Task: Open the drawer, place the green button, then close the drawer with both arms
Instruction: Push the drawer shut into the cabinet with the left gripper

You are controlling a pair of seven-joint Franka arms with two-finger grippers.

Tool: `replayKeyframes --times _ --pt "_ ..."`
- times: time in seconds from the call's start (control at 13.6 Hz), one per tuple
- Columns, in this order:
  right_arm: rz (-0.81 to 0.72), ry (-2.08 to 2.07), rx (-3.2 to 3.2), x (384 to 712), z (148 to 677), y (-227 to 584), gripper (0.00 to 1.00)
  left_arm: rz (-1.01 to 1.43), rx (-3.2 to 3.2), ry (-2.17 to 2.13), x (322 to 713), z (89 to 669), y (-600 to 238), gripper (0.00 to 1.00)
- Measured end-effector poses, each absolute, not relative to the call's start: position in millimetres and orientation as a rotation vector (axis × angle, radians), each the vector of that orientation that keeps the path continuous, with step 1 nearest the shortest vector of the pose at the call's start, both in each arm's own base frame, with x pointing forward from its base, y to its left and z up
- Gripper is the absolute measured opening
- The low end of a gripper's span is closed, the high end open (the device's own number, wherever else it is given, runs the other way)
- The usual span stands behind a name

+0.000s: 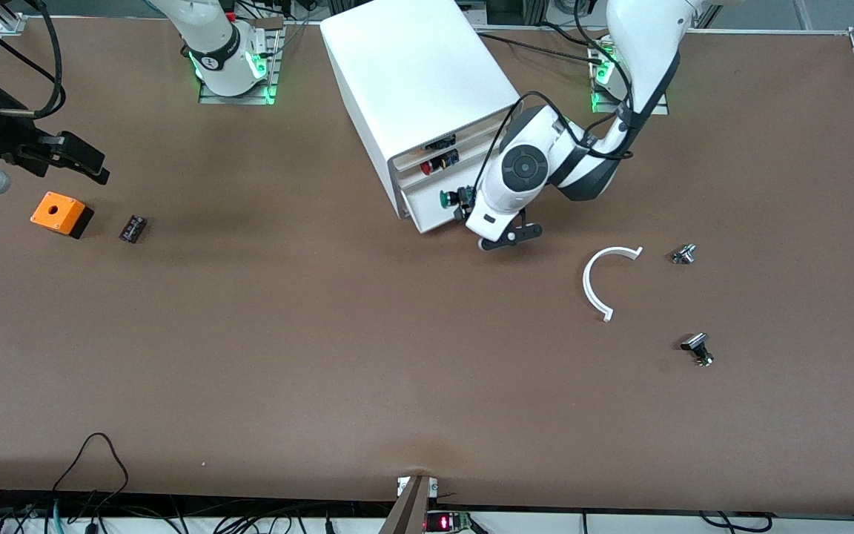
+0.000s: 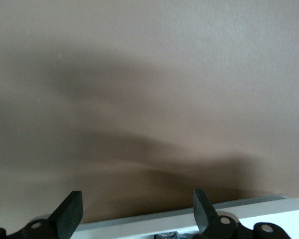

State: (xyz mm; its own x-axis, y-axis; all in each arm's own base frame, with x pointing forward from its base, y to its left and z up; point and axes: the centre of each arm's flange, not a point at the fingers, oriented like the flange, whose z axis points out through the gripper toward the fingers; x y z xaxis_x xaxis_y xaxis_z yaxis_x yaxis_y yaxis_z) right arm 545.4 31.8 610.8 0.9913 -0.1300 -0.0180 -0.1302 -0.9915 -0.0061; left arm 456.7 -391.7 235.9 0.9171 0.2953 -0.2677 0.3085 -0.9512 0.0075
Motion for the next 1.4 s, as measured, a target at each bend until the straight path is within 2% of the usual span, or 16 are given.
replayKeyframes --times 0.44,1.4 --pt "0.026 0.205 -3.127 545 612 32 1.00 -0.501 3.055 0.423 430 236 -411 0.99" --pt "0.023 0.178 -3.141 545 613 35 1.00 -0.591 3.017 0.452 417 232 -420 0.99"
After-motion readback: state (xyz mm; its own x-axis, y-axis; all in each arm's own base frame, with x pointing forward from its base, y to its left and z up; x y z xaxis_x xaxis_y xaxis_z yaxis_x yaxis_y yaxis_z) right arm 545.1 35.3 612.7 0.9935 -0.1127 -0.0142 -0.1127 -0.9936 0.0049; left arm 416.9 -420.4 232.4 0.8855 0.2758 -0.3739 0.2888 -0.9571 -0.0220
